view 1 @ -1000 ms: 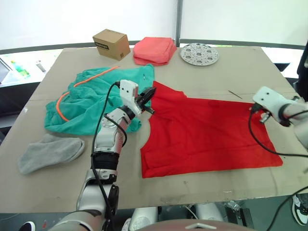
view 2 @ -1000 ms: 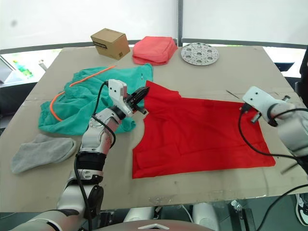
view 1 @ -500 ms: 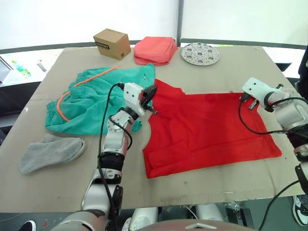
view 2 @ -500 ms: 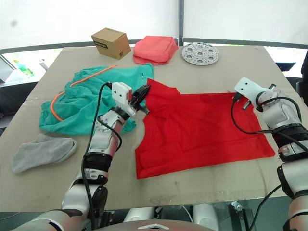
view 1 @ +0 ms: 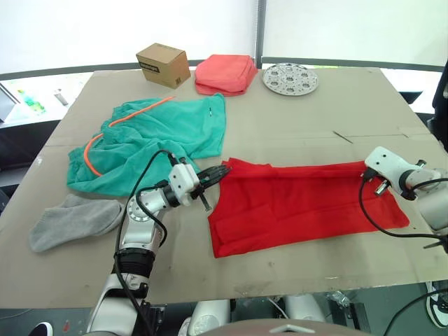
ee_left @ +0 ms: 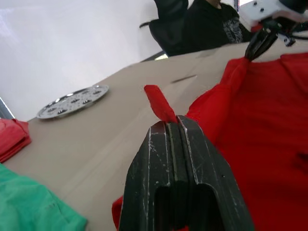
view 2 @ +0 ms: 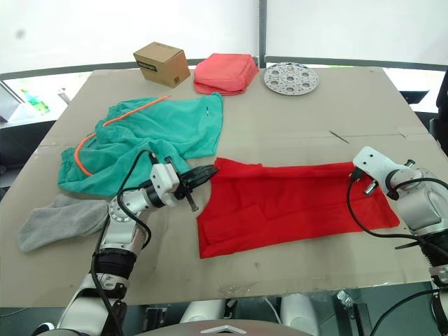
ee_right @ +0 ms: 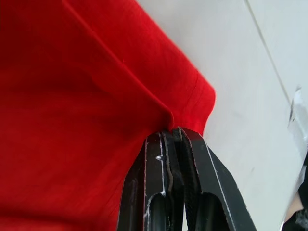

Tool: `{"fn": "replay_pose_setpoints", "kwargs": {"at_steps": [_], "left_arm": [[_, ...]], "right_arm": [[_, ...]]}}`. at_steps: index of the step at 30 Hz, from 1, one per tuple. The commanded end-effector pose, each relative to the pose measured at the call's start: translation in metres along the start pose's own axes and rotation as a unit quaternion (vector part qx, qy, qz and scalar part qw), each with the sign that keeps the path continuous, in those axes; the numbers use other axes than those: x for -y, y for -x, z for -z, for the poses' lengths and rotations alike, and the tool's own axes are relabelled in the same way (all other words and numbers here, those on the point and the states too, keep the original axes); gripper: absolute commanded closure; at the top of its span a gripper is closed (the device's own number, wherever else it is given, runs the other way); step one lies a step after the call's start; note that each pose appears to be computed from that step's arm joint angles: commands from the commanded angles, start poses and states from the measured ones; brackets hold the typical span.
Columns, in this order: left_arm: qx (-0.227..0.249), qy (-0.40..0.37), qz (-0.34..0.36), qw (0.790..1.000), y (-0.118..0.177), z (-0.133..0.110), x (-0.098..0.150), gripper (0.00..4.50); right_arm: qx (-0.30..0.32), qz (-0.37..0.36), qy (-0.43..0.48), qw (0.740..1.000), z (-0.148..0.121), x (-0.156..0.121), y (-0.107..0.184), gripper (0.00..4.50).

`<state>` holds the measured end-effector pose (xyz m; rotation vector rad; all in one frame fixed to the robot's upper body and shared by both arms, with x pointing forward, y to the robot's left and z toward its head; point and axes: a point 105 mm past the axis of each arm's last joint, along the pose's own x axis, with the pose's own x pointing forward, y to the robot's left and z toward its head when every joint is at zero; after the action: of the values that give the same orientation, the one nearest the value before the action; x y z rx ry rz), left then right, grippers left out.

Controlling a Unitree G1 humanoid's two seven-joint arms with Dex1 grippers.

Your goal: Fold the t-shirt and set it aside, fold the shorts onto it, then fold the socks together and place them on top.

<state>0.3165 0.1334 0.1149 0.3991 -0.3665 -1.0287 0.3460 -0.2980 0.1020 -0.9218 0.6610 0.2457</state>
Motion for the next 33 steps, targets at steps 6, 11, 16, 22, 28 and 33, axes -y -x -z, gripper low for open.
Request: {"fn": "replay_pose_setpoints", "kwargs": {"at_steps": [6,11,16,22,28,33], "left_arm": [[0.010,-0.073,-0.004,0.997,-0.011,-0.007,-0.022,4.50],[0.049,-0.113,-0.004,0.992,-0.028,-0.028,-0.045,4.50],[0.037,-0.122,0.079,0.989,-0.014,-0.014,-0.010,4.50],[-0.003,-0.142,0.134,0.981,0.002,0.007,0.015,4.50],[-0.023,-0.143,0.129,0.981,0.005,0.015,0.012,4.50],[-0.051,-0.120,0.099,0.987,0.009,0.025,0.001,3.81]], "right_arm": [[0.035,0.024,-0.016,0.999,-0.022,0.016,0.010,4.46],[0.055,0.041,-0.032,0.997,-0.038,0.030,0.010,4.46],[0.035,-0.001,-0.026,0.999,-0.024,0.007,0.014,4.46],[0.009,-0.019,-0.018,1.000,-0.007,-0.009,0.019,4.46],[0.006,-0.016,-0.035,0.999,-0.004,-0.009,0.021,4.46],[0.015,-0.029,-0.049,0.998,-0.005,-0.012,0.021,4.50]]}}
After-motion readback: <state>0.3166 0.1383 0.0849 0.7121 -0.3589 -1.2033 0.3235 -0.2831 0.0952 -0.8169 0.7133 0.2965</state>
